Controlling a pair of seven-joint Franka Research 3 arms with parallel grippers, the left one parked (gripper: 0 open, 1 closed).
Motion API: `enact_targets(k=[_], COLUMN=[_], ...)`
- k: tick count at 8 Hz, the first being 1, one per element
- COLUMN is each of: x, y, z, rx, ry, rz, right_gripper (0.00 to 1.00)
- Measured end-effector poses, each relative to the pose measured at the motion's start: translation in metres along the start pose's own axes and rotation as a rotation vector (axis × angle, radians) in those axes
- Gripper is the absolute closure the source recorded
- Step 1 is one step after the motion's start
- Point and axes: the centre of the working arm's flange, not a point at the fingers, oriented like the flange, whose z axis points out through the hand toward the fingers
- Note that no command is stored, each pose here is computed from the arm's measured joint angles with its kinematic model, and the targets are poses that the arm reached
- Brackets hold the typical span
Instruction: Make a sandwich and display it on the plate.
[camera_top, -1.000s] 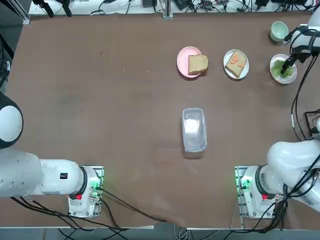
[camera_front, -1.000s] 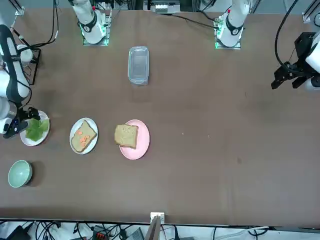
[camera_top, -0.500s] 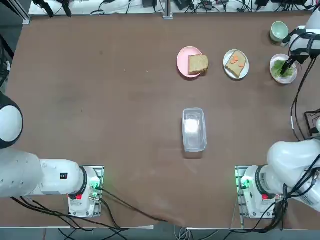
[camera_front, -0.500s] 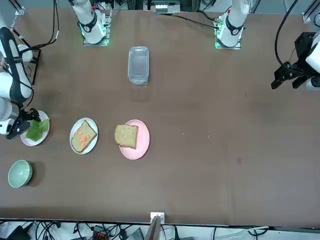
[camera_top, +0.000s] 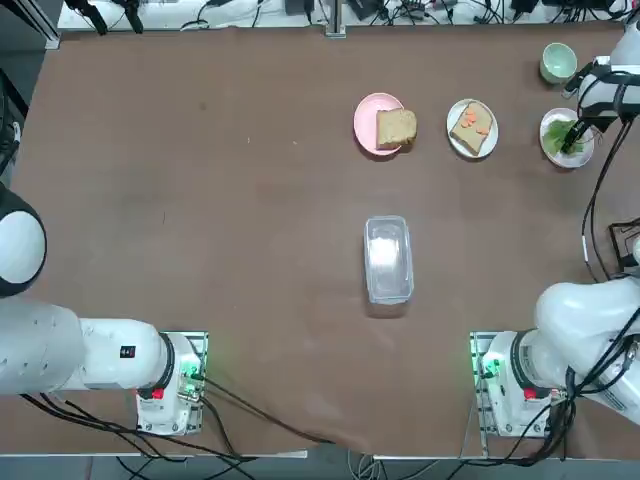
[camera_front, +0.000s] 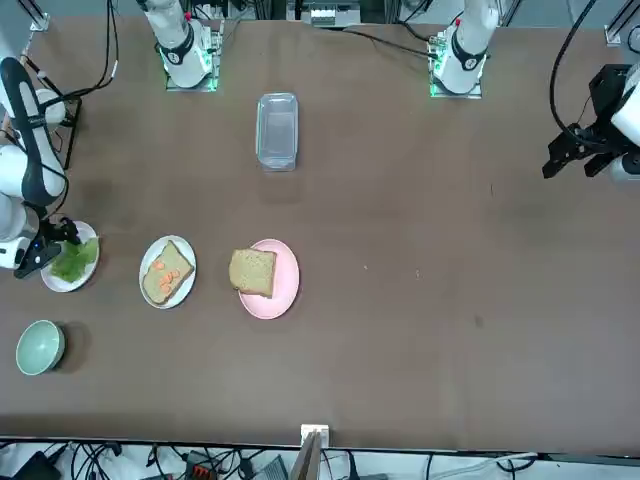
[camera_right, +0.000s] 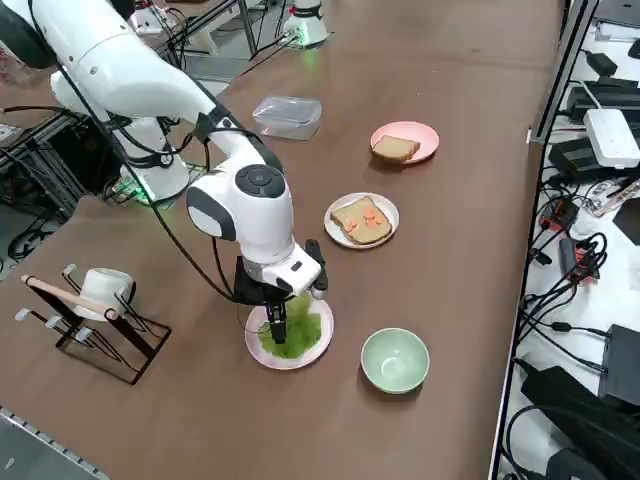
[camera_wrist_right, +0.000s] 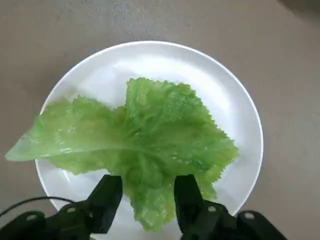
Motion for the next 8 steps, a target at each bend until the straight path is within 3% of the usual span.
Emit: enact_targets(k=[2,4,8], x=[-0.001,-0.019,-0.026], y=[0.002,0.019,0.035], z=[0.0,-0.005,-0.065], rx=[-0.003,-0.019,-0.078], ry=[0.003,0.01,0.045], rz=[0.003,0.041,0.118], right_gripper=[0.58,0.95,0.96])
